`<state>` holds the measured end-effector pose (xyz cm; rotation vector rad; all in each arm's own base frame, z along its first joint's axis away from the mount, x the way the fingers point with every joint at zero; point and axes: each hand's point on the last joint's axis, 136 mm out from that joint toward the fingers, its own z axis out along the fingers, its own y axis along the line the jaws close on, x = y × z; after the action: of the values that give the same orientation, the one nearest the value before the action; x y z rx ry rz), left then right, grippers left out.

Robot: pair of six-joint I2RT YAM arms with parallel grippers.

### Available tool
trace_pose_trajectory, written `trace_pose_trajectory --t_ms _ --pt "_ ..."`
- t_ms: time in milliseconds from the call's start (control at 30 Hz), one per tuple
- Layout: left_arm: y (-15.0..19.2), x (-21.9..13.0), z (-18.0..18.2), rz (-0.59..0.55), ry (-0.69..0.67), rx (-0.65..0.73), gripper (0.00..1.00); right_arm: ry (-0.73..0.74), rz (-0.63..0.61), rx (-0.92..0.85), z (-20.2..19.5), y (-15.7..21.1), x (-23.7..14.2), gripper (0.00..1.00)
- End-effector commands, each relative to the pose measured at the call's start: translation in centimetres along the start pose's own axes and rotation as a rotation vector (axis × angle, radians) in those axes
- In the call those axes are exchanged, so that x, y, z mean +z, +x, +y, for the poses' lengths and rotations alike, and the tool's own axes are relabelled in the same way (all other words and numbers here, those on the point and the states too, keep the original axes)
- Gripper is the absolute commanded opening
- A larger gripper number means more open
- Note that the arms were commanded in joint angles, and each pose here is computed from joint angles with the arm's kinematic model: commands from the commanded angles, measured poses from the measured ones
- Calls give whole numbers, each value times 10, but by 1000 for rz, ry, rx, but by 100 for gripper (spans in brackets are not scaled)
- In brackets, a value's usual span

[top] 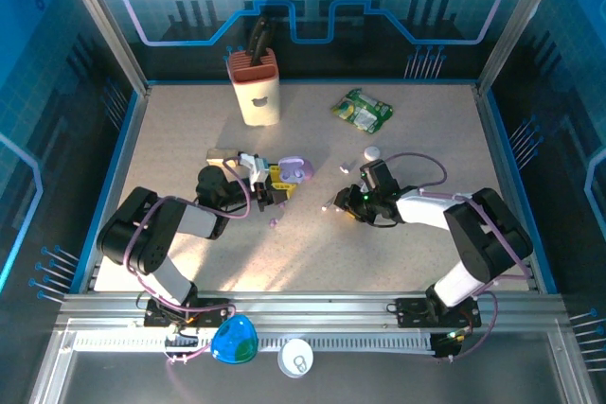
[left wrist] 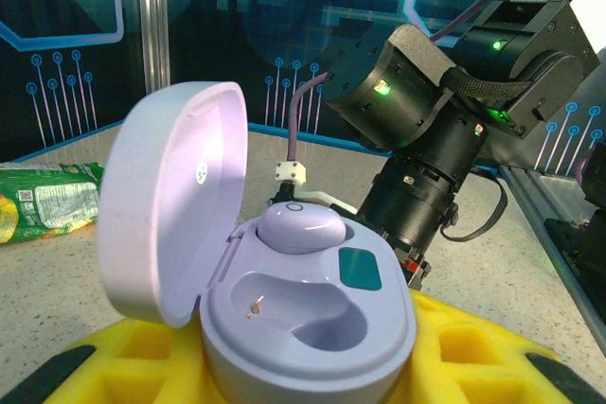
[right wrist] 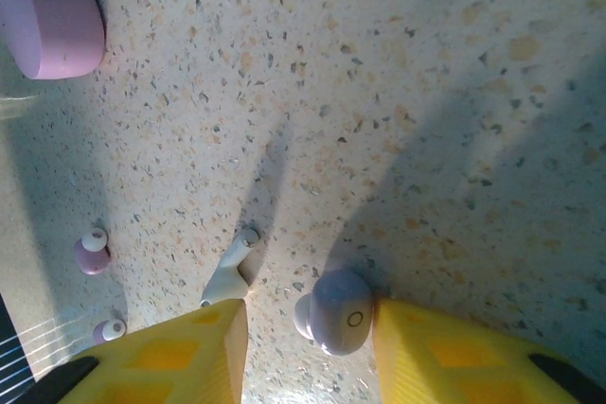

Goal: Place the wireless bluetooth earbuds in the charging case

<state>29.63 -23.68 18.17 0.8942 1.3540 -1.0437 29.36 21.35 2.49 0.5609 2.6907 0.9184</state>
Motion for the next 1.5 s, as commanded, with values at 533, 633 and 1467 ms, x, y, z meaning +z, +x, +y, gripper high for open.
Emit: trace_pose_trajectory --t_ms 533,633,1467 --pt "-9 -4 -3 -24 -4 43 31 28 45 -6 -23 1 13 24" --pt "-8 -4 -3 -22 -7 43 31 28 29 -53 -19 -2 8 24" --pt "18 33 22 19 -104 120 26 -150 -183 -681 134 -14 -106 25"
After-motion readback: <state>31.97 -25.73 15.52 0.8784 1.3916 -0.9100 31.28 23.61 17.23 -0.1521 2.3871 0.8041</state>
